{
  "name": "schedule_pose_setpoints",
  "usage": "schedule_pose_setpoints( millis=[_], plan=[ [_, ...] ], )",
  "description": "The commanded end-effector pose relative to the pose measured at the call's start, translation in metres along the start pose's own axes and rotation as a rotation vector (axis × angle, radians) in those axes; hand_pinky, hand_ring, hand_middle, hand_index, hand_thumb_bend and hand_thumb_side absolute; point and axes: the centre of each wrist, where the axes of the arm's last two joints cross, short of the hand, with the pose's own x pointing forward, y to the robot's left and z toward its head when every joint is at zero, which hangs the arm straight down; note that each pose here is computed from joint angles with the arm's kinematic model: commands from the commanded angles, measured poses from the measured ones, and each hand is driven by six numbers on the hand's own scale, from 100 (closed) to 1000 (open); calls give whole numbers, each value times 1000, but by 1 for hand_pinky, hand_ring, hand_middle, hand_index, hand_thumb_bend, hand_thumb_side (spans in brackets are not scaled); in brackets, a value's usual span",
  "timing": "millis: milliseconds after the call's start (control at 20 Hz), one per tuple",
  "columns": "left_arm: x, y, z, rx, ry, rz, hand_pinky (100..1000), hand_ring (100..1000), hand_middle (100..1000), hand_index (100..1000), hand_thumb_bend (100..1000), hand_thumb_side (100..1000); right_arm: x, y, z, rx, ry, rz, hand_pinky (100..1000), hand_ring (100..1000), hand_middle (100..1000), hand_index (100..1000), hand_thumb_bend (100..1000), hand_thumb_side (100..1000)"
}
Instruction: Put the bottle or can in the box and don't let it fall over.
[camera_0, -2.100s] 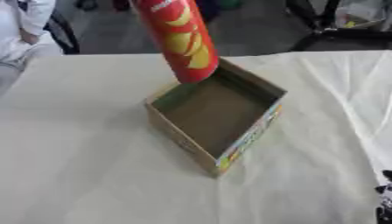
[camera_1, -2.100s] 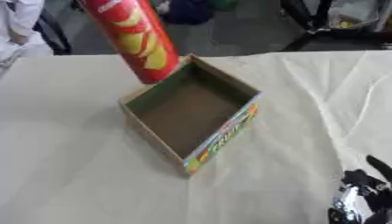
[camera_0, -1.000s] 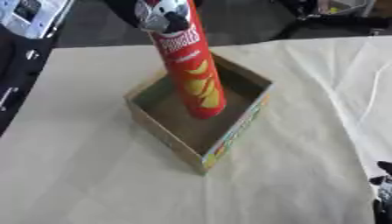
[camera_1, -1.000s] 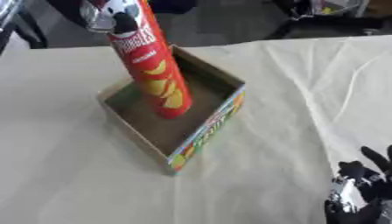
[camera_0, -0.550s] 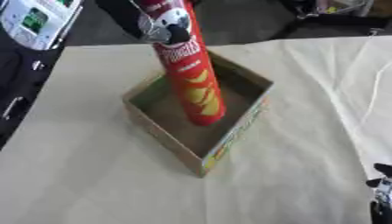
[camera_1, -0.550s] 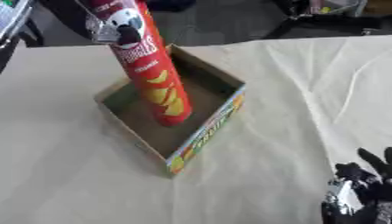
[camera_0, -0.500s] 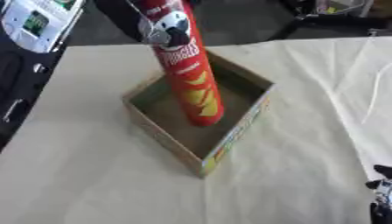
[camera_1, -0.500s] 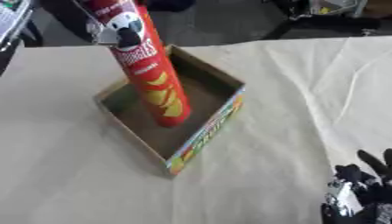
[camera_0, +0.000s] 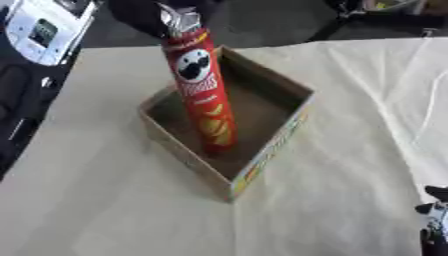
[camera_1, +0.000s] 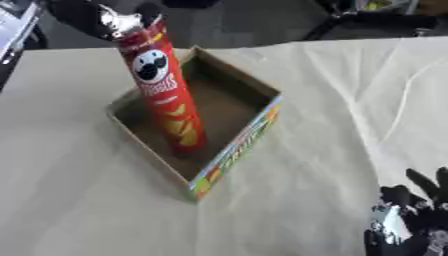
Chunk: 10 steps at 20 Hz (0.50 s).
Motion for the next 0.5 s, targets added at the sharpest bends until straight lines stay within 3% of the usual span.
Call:
schedule_pose_setpoints(
  millis=[50, 150, 300, 400, 500],
  plan=[
    [2, 15, 4, -249, -218, -200, 1000, 998, 976, 961, 100, 998, 3, -1, -2, -6, -17, -8, 384, 569, 731, 945, 100, 652],
    [4, 18, 8, -192, -235, -144, 890, 938, 924, 946, 100, 791, 2, -3, -1, -3, -20, -3, 386, 571, 731, 944, 100, 650],
    [11, 32, 26, -18, -287, 23, 735, 870, 851, 920, 100, 568, -1, -8, 0, 1, -32, 13, 392, 574, 732, 944, 100, 645],
    [23, 44, 44, 105, -342, 189, 659, 842, 812, 907, 100, 542, -3, -13, -1, 1, -45, 27, 396, 576, 733, 944, 100, 643],
    [37, 52, 66, 183, -396, 346, 630, 836, 825, 909, 100, 574, -5, -19, -2, 1, -57, 39, 404, 580, 735, 944, 100, 642]
  ],
)
